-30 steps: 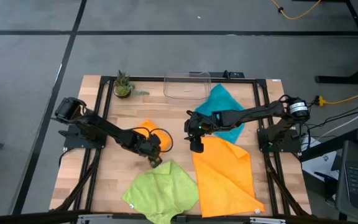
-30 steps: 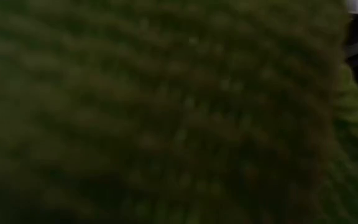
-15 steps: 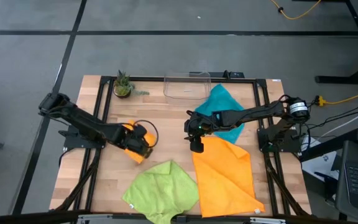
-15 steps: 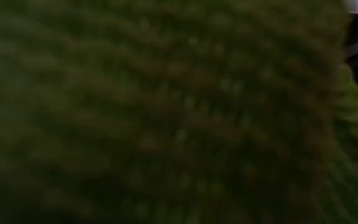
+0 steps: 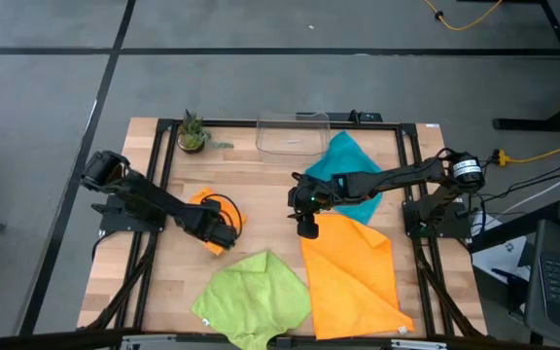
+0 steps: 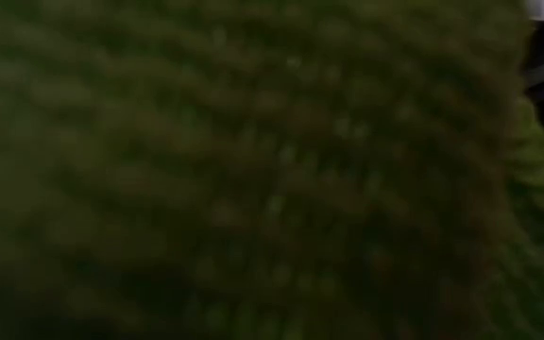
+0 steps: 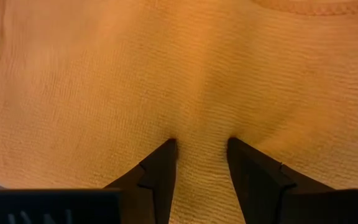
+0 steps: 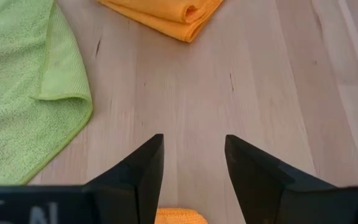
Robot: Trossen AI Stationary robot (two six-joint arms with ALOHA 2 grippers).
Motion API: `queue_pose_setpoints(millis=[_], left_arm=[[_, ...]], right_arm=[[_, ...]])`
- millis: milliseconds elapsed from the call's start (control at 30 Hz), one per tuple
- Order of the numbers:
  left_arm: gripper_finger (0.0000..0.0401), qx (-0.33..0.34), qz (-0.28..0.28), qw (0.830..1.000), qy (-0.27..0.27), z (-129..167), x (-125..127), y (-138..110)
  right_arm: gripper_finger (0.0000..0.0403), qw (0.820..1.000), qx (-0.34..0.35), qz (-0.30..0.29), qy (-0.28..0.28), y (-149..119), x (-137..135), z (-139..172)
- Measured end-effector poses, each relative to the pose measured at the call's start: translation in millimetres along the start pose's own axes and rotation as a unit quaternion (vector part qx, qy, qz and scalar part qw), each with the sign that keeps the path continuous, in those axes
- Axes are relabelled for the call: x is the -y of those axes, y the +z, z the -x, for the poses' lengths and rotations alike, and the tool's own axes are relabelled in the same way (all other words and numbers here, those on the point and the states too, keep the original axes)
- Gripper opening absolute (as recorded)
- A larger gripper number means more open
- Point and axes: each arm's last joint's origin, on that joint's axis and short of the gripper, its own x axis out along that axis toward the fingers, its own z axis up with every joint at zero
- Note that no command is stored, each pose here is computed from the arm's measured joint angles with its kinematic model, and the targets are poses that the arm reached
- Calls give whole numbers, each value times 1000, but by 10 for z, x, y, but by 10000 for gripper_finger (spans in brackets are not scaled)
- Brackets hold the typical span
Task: Fold microfiber towels
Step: Fold the orange microfiber cloth
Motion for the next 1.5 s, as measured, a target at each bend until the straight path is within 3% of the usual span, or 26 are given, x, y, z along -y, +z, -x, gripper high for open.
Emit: queue_pose_setpoints(millis=[133,267,433,533,833,1067,1333,1500], left_arm=[[139,-8,-106,994,7,-50,27,62],[139,-20,-225,974,-1,-58,27,165],[135,-22,-387,922,-12,-88,39,289],[128,-4,-442,897,-34,-110,84,378],[118,50,-390,918,-54,68,294,694],[115,47,-391,917,-55,414,411,764],[115,-4,-384,923,28,693,244,489],[115,2,-384,923,5,615,234,223]], right_arm=[[174,1000,0,0,0,0,-1,0],[174,1000,0,1,0,-1,-1,0],[174,1000,0,2,0,-1,0,0],[174,1000,0,2,0,-1,0,0],[174,1000,-1,2,1,-1,-1,0],[174,1000,-2,2,1,-4,-1,-1],[174,1000,1,2,1,2,-1,-1],[174,1000,28,13,2,53,-5,-1]])
